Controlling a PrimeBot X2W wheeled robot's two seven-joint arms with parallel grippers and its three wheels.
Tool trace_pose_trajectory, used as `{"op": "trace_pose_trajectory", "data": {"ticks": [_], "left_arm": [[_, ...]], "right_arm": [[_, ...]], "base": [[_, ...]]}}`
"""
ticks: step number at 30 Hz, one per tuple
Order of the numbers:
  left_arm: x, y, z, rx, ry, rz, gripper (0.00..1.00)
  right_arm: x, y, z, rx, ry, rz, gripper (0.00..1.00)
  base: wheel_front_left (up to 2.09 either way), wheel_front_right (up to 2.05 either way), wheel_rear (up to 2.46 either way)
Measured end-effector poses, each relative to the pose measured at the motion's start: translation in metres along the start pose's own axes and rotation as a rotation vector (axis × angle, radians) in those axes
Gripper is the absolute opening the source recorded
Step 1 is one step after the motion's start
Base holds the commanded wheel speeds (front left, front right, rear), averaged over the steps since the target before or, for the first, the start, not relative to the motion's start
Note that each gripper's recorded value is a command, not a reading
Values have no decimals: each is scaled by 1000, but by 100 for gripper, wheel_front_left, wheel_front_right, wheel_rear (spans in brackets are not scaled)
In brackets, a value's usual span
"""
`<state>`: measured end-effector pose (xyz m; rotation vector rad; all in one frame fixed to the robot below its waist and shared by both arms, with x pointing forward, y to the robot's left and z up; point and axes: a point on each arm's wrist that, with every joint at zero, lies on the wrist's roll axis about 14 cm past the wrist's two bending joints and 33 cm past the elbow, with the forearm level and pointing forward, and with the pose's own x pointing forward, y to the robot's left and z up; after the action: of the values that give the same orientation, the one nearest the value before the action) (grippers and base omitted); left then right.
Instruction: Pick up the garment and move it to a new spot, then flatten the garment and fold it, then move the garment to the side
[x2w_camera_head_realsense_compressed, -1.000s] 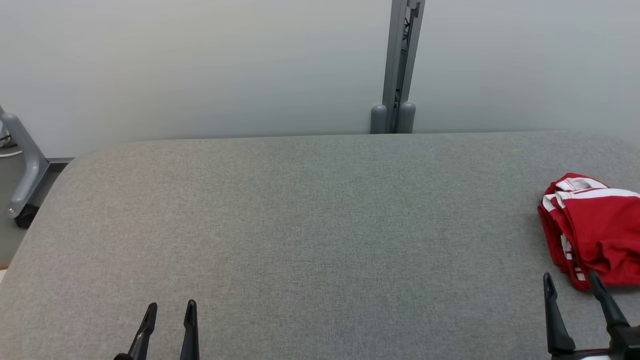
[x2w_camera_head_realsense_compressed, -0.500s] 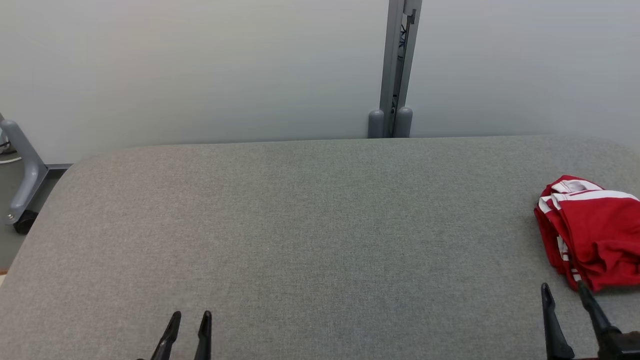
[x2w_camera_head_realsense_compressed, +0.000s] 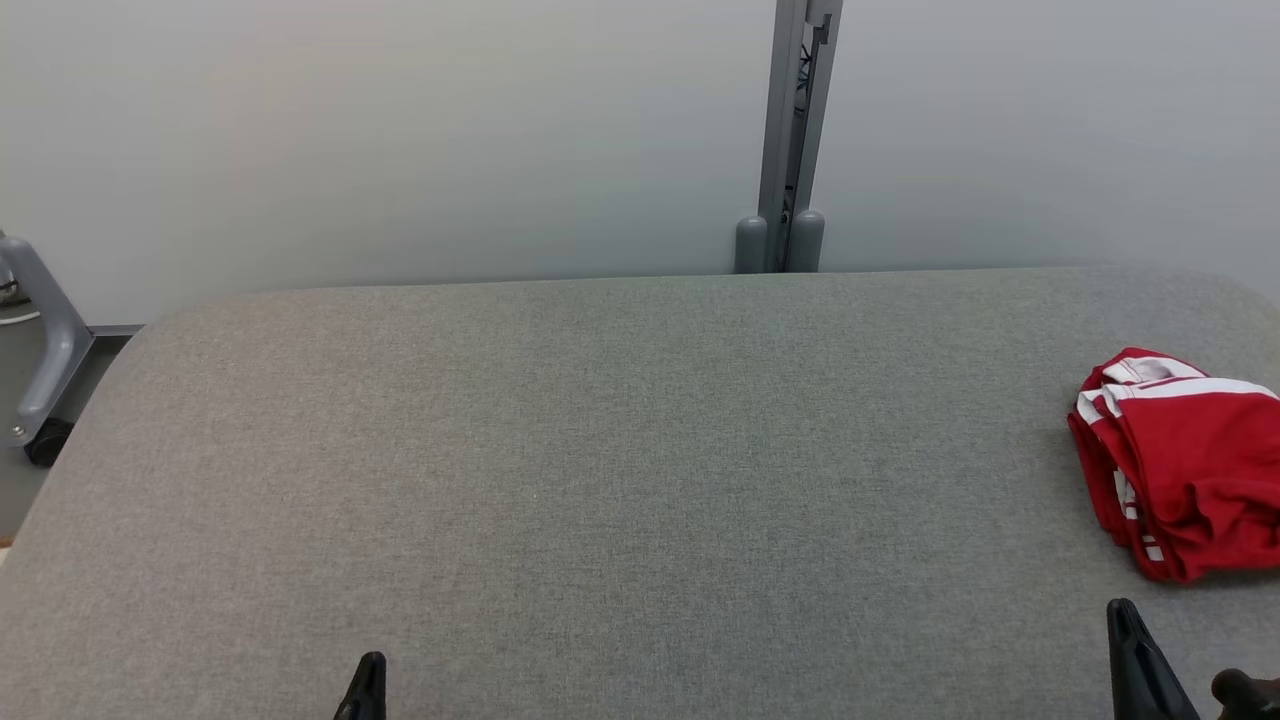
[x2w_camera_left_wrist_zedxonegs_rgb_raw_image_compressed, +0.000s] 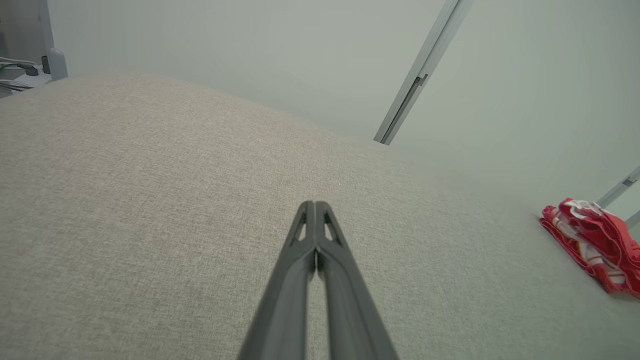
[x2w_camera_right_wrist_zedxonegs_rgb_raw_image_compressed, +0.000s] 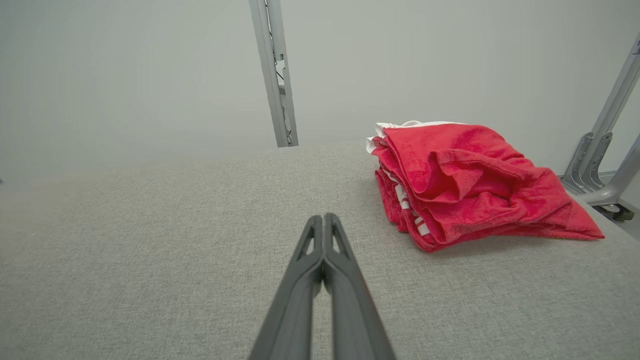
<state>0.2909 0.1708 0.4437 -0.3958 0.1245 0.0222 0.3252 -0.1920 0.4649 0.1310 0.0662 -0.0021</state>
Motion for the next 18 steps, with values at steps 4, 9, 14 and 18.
{"op": "trace_pose_trajectory", "data": {"ticks": [4,9,14,18], "left_arm": [[6,2,4,-66,-4,11,0],[11,5,8,-144,-8,22,0],[17,6,12,-217,-10,29,0],[21,7,15,-273,-15,34,0]], "right_arm": [[3,-2,2,83,-1,-15,0],[7,-3,4,181,-6,-29,0],[11,-4,7,272,-10,-38,0],[13,-5,8,342,-10,-46,0]], "base": [[0,0,0],[0,0,0],[0,0,0],[0,0,0]]}}
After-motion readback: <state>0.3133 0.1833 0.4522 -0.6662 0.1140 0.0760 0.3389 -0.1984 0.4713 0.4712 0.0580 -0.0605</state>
